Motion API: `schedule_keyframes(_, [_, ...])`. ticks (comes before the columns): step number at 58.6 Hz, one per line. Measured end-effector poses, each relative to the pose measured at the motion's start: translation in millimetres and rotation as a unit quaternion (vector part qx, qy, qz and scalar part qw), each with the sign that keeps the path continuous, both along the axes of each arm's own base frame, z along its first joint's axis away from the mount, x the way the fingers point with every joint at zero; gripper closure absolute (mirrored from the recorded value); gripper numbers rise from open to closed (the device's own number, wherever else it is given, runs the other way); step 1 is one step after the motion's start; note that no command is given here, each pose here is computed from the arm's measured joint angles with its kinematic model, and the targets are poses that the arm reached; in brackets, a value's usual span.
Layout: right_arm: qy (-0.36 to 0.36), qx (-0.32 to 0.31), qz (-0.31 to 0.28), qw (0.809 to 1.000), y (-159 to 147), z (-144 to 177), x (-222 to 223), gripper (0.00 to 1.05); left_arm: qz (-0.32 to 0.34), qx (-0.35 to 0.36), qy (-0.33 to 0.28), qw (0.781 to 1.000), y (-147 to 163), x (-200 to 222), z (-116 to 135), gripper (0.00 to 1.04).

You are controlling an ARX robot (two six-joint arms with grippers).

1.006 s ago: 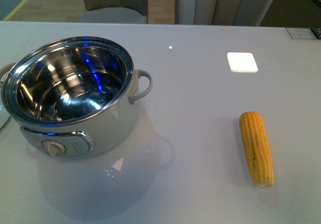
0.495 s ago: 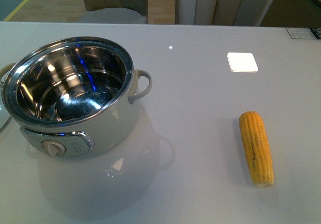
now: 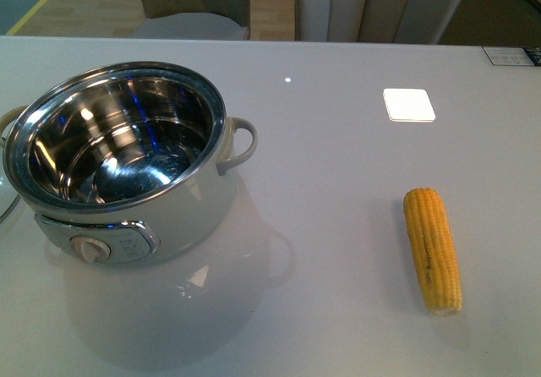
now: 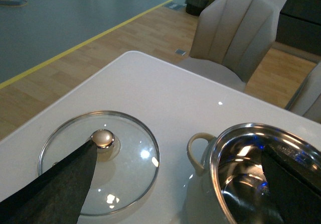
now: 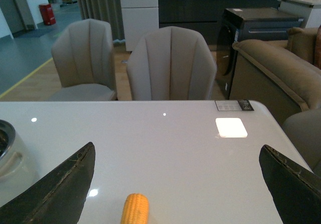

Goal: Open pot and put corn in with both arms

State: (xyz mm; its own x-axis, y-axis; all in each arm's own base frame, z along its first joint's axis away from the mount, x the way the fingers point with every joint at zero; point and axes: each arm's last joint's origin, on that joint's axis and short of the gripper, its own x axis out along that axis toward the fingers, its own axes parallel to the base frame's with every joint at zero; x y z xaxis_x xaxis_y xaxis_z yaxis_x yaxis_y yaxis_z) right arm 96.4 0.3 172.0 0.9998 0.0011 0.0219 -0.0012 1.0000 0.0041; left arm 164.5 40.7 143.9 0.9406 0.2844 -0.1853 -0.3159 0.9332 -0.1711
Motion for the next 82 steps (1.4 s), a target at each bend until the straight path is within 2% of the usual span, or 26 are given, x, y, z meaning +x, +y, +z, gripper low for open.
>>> schedule_keyframes(16, [0.0,0.0,0.0,1.0,0.0,0.0,0.0,0.09,-0.025,0.014,0.017,0.999,-6.7,-7.1,-9.3,0.08])
schedule_keyframes(21, [-0.001,0.0,0.0,1.0,0.0,0.1,-0.1,0.09,-0.12,0.057,-0.058,0.989,-9.3,-3.9,-2.3,0.23])
schedule_keyframes(24, [-0.001,0.0,0.0,1.0,0.0,0.1,-0.1,0.09,-0.144,0.078,-0.087,0.983,-13.4,-5.1,4.9,0.33])
schedule_keyframes(38, [0.0,0.0,0.0,1.0,0.0,-0.1,-0.1,0.09,-0.148,0.096,-0.094,0.98,-24.4,-18.7,18.2,0.74])
schedule_keyframes(41, [0.0,0.0,0.0,1.0,0.0,-0.1,-0.1,0.09,-0.149,0.097,-0.094,0.98,-27.3,-23.8,20.8,0.88])
schedule_keyframes(45, [0.0,0.0,0.0,1.0,0.0,-0.1,-0.1,0.09,-0.135,0.097,-0.093,0.982,-32.4,-28.1,22.7,1.01])
schedule_keyframes(51, [0.0,0.0,0.0,1.0,0.0,-0.1,-0.1,0.09,-0.152,0.096,-0.09,0.98,-39.8,-33.7,25.6,1.02])
schedule_keyframes(82, [0.0,0.0,0.0,1.0,0.0,-0.1,-0.1,0.09,-0.151,0.095,-0.085,0.98,-40.4,-51.3,26.2,1.02])
